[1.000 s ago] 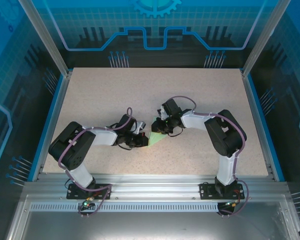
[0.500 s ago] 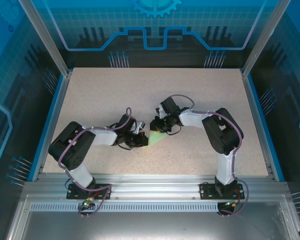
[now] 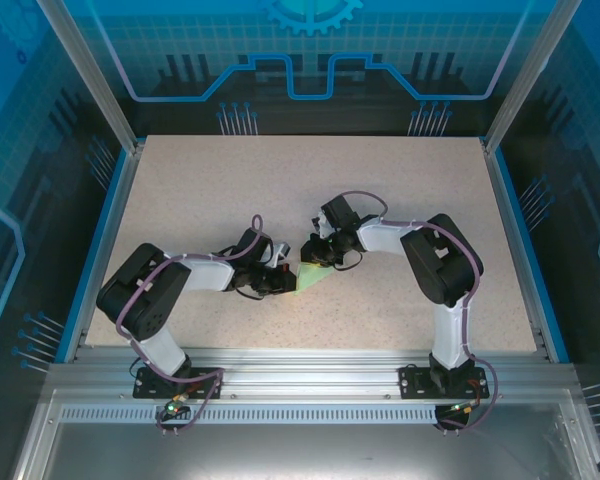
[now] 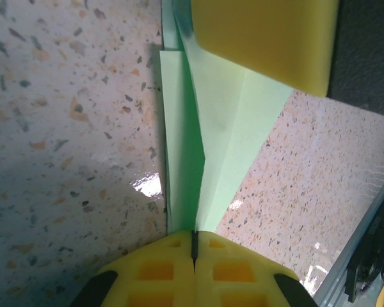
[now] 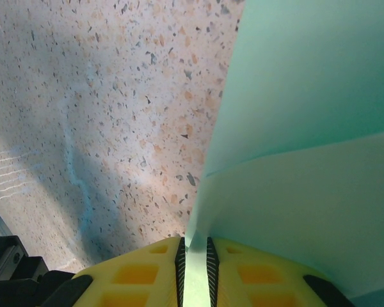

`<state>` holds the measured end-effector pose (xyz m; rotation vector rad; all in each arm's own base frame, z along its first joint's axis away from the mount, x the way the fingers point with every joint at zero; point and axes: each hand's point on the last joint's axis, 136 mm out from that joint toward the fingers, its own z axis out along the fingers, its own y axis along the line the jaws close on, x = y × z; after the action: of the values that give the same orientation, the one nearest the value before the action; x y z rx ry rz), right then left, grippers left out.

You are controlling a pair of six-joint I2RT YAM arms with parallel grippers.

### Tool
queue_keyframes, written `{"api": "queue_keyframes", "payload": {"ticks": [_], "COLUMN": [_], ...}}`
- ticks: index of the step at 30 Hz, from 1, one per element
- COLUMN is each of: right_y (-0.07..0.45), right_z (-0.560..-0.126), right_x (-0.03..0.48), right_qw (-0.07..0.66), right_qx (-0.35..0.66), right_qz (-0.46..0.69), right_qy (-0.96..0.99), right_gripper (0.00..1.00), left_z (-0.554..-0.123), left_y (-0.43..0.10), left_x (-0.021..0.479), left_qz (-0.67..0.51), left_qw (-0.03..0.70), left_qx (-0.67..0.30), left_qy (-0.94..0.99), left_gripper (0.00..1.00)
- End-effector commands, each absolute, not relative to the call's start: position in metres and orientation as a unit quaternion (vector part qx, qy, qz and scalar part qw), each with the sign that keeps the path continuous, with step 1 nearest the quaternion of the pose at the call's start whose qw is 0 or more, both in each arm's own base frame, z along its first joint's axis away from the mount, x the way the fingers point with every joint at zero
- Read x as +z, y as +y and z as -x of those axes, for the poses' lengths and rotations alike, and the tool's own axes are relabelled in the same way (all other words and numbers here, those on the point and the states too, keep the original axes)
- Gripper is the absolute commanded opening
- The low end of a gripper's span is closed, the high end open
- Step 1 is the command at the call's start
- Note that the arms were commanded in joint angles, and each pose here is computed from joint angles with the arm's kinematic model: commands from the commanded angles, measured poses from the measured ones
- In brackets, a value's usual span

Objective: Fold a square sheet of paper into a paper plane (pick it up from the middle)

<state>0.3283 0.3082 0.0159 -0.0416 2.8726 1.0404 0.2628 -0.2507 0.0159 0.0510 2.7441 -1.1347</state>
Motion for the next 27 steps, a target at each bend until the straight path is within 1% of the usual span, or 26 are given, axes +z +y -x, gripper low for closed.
{"api": "queue_keyframes", "payload": {"ticks": [1, 2, 4, 5, 6, 9, 13, 16, 21, 27], "right_y": [0.301, 0.301, 0.300, 0.300, 0.300, 0.301, 0.302, 0.302, 0.301, 0.300], "right_z": [-0.331, -0.331, -0.330, -0.329, -0.329, -0.328, -0.327, -0.327, -0.326, -0.326], "right_x": [0.003, 0.002, 0.001, 0.001, 0.000, -0.001, 0.000, 0.001, -0.001, -0.001], "right_qw": [0.036, 0.035, 0.033, 0.033, 0.033, 0.030, 0.031, 0.030, 0.029, 0.030], "right_qx": [0.327, 0.327, 0.325, 0.326, 0.326, 0.330, 0.333, 0.335, 0.332, 0.332], "right_qz": [0.007, 0.007, 0.006, 0.007, 0.007, 0.007, 0.007, 0.008, 0.008, 0.006], "right_qy": [0.944, 0.944, 0.945, 0.945, 0.945, 0.943, 0.942, 0.942, 0.943, 0.943], "right_gripper": [0.21, 0.22, 0.21, 0.21, 0.21, 0.21, 0.22, 0.21, 0.21, 0.22], "left_z": [-0.261, -0.261, -0.262, -0.263, -0.265, -0.269, -0.273, -0.272, -0.268, -0.267], "left_y": [-0.239, -0.239, -0.239, -0.237, -0.235, -0.227, -0.221, -0.228, -0.254, -0.269], "left_x": [0.017, 0.021, 0.031, 0.036, 0.042, 0.054, 0.062, 0.069, 0.085, 0.080], "left_qz": [0.007, 0.007, 0.006, 0.007, 0.007, 0.017, 0.025, 0.015, -0.035, -0.057], "left_qw": [0.086, 0.089, 0.101, 0.110, 0.119, 0.144, 0.159, 0.153, 0.123, 0.090], "left_qx": [-0.370, -0.372, -0.376, -0.372, -0.369, -0.358, -0.351, -0.371, -0.434, -0.460], "left_qy": [0.925, 0.924, 0.921, 0.922, 0.922, 0.922, 0.922, 0.916, 0.892, 0.881], "left_gripper": [0.04, 0.08, 0.10, 0.13, 0.18, 0.25, 0.30, 0.30, 0.24, 0.27]}}
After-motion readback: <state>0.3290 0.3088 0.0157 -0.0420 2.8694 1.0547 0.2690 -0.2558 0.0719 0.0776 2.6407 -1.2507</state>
